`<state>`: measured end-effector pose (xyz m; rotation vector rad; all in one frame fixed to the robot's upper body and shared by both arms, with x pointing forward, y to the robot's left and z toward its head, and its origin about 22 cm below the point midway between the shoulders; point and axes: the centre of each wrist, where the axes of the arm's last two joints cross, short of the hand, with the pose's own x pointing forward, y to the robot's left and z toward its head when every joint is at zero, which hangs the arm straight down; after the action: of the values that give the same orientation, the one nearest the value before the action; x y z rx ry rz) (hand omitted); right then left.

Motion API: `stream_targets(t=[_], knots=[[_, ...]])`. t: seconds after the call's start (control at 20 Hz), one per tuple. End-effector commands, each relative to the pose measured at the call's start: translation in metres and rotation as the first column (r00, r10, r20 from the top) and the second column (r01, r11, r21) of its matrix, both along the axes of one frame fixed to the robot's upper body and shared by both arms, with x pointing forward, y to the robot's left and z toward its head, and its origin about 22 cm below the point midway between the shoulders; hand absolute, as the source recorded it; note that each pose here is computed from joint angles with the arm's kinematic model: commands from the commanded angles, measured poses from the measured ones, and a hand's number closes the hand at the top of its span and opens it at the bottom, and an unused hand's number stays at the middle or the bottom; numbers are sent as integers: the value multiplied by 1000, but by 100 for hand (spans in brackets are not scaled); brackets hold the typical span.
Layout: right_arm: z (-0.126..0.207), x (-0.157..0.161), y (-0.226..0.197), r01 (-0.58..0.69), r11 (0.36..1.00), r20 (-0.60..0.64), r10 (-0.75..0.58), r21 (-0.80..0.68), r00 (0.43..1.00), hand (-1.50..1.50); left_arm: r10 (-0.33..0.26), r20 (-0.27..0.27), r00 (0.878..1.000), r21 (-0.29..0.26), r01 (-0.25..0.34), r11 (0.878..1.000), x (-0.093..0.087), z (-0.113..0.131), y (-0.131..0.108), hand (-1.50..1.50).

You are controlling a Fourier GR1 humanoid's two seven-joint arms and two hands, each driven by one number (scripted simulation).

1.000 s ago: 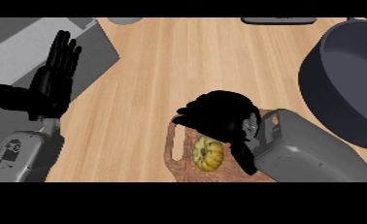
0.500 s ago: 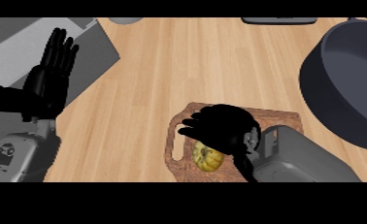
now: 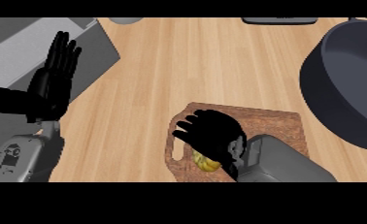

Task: Pick the squash from the cutting board and place it in the pot

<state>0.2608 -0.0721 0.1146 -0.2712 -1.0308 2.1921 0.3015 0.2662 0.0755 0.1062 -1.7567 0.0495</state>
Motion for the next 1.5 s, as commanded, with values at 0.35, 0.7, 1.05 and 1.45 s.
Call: stream_targets(t=[0.35, 0.7, 1.05, 1.45], knots=[[-54, 5, -6, 11, 999, -1, -11, -32, 1000, -150, -4, 1, 1000, 15, 4, 1000, 2, 7, 14, 0], [-90, 8, -4, -3, 1000, -36, 3, -23, 999, -150, 1, 8, 1000, 10, -1, 1000, -2, 7, 3, 0], [-101, -11, 2, -204, 979, -61, 204, 18, 977, 150, -16, 9, 1000, -2, 16, 1000, 13, 29, 7, 0], [-101, -20, 3, -202, 978, 11, 201, 53, 979, 150, 13, 11, 1000, 7, -13, 1000, 9, -10, 9, 0]])
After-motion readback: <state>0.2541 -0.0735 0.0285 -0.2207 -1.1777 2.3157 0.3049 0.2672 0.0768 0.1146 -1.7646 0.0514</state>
